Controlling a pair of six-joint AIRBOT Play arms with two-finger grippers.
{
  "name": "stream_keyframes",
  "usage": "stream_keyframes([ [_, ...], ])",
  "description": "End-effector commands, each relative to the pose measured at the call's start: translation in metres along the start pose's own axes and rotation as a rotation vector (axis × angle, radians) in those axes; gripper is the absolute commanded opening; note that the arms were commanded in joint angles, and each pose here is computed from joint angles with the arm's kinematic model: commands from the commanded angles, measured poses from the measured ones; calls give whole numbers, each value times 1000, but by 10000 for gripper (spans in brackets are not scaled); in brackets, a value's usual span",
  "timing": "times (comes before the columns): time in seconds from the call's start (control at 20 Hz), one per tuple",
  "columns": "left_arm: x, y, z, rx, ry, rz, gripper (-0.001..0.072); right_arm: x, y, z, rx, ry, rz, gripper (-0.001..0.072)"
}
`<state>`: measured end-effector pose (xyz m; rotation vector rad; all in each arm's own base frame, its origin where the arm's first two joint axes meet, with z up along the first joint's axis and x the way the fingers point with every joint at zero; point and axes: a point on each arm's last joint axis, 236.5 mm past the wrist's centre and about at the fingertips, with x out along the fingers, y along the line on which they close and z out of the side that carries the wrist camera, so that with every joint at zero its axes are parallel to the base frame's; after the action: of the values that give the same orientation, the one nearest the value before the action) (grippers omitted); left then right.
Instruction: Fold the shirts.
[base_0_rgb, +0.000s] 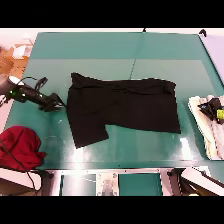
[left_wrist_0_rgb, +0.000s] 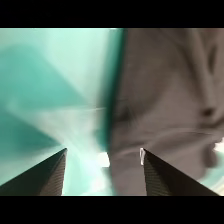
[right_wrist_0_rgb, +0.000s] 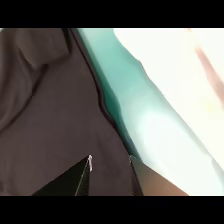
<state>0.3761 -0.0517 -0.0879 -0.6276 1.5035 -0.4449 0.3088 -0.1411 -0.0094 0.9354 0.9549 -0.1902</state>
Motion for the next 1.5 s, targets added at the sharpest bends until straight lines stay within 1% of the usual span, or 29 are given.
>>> stream_keyframes([
  [0.0, 15, -19, -1, 11, -30, -151, 536, -1, -8, -20, 42, 29, 3, 293],
  [0.15, 27, -24, -8, 37, 9, -156, 535, 0, -8, -27, 47, 51, 8, 293],
  [0.2, 34, -27, -13, 62, 32, -156, 455, 0, -7, -29, 47, 60, 12, 292],
  [0.25, 39, -31, -17, 84, 52, -158, 266, 0, -6, -31, 47, 68, 15, 293],
  [0.35, 38, -30, -17, 109, 60, -145, 76, -1, -8, -36, 59, 88, 6, 294],
  [0.4, 34, -28, -15, 117, 61, -135, 27, -1, -15, -40, 65, 108, -20, 324],
  [0.45, 27, -25, -14, 120, 61, -131, 26, -2, -26, -47, 74, 135, -69, 425],
  [0.5, 21, -24, -13, 119, 62, -136, 26, -4, -40, -57, 90, 171, -128, 502],
  [0.55, 16, -21, -12, 110, 57, -142, 26, -3, -49, -69, 110, 205, -158, 512],
  [0.7, 13, -17, -11, 88, 55, -139, 26, 16, -54, -107, 206, 274, -130, 512],
  [0.85, 13, -16, -10, 88, 51, -137, 26, 36, -56, -127, 253, 297, -83, 510],
  [1.0, 13, -17, -11, 88, 53, -139, 27, 49, -54, -129, 280, 291, -36, 507],
  [1.05, 13, -17, -11, 87, 52, -139, 26, 53, -52, -127, 279, 281, -14, 487],
  [1.3, 13, -21, -8, 82, 41, -156, 27, 60, -44, -127, 285, 283, 21, 487],
  [1.35, 13, -23, -7, 79, 34, -163, 26, 63, -40, -132, 270, 299, 21, 465],
  [1.4, 13, -24, -5, 77, 28, -167, 26, 66, -37, -137, 251, 314, 18, 410],
  [1.45, 13, -23, -4, 76, 24, -166, 27, 70, -35, -138, 230, 314, 9, 400],
])
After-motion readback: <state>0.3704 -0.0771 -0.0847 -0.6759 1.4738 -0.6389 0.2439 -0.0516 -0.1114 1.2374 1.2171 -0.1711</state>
